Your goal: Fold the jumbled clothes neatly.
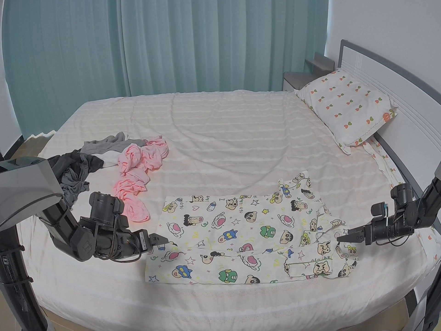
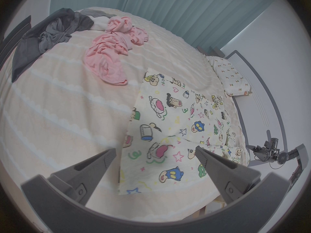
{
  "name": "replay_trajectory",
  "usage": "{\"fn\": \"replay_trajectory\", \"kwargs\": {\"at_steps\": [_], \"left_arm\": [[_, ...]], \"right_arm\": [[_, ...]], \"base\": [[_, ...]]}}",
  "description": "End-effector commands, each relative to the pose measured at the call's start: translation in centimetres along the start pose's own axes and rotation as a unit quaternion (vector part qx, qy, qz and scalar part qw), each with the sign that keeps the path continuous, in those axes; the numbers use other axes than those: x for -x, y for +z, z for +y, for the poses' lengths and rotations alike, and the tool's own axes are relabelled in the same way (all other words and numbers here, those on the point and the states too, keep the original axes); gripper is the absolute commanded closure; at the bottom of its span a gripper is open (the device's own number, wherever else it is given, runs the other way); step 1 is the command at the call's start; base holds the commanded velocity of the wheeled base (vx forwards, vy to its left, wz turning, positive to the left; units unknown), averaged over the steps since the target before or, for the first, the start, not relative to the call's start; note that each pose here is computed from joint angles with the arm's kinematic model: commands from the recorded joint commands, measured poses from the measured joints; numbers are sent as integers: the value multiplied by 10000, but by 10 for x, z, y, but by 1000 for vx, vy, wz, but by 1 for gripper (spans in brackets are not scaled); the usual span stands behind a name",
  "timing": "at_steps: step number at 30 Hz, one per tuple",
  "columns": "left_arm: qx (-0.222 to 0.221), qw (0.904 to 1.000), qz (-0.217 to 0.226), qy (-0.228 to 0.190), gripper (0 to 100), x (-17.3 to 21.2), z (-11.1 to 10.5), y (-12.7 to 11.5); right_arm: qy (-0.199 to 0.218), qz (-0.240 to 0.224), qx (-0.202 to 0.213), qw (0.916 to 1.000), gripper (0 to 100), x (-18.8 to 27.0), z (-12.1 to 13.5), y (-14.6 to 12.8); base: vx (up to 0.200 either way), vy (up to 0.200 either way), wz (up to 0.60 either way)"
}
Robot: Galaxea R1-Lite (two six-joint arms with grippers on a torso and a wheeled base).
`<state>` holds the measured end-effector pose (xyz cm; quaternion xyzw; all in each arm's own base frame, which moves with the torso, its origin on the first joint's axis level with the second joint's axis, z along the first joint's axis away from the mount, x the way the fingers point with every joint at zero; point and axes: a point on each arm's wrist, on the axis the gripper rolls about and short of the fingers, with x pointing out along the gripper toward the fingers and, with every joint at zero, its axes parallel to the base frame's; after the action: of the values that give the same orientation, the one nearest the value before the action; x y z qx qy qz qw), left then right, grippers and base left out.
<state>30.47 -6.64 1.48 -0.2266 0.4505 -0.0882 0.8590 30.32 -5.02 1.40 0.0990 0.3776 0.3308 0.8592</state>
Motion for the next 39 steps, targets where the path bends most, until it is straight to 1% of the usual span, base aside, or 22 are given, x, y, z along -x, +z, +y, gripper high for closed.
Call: {"fn": "replay_trajectory", "kwargs": {"at_steps": [1, 3, 6, 8, 9, 11, 14, 16, 19, 20, 23, 27, 29, 32, 37, 38, 39], "left_arm": [[-12, 9999, -117, -52, 0, 0, -1, 4], [-20, 9997, -224, -83, 0, -2, -2, 9], [87, 9985, -534, -95, 0, -9, 2, 26], [105, 9973, -721, -75, 0, -15, 4, 39], [118, 9969, -773, -55, 0, -19, 6, 44], [99, 9960, -888, -56, 0, -30, 8, 55], [96, 9947, -1026, 36, 0, -47, 9, 72], [-13, 9953, -957, 153, 0, -59, 11, 82], [-222, 9950, -928, 281, 0, -71, 16, 90], [-273, 9942, -1000, 300, 0, -77, 16, 96], [-284, 9936, -1051, 301, 0, -91, 20, 101], [-248, 9930, -1112, 308, 0, -106, 27, 107], [-228, 9932, -1095, 316, 0, -114, 32, 107], [-220, 9937, -1058, 309, 0, -130, 37, 105], [-130, 9942, -1042, 230, 0, -137, 37, 105], [-52, 9944, -1056, 57, 0, -138, 30, 107], [-47, 9943, -1060, 46, 0, -138, 30, 107]], "right_arm": [[28, 7, 25, 10000, 0, -2, 1, 1], [42, 0, 42, 10000, 0, -3, 2, 3], [70, -44, -66, 9999, 0, -6, 3, 9], [87, -94, -258, 9996, 0, -9, 3, 16], [104, -116, -375, 9992, 0, -10, 4, 20], [144, -172, -780, 9967, 0, -13, 7, 29], [197, -228, -1435, 9892, 0, -18, 14, 39], [81, -280, -1644, 9860, 0, -22, 18, 42], [-107, -301, -1690, 9851, 0, -26, 22, 39], [-150, -312, -1698, 9849, 0, -26, 25, 36], [-167, -398, -1669, 9850, 0, -25, 28, 33], [-105, -439, -1624, 9857, 0, -20, 41, 34], [-67, -435, -1590, 9863, 0, -21, 46, 36], [-170, -415, -1583, 9864, 0, -25, 51, 38], [-215, -369, -1655, 9853, 0, -30, 56, 38], [-176, -351, -1685, 9849, 0, -33, 58, 39], [-176, -351, -1685, 9849, 0, -33, 58, 39]], "base": [[0, 0, 0], [0, 0, 0], [0, 0, 0], [0, 0, 0], [0, 0, 0], [0, 0, 0], [0, 0, 0], [0, 0, 0], [0, 0, 0], [0, 0, 0], [0, 0, 0], [0, 0, 0], [0, 0, 0], [0, 0, 0], [0, 0, 0], [0, 0, 0], [0, 0, 0]]}}
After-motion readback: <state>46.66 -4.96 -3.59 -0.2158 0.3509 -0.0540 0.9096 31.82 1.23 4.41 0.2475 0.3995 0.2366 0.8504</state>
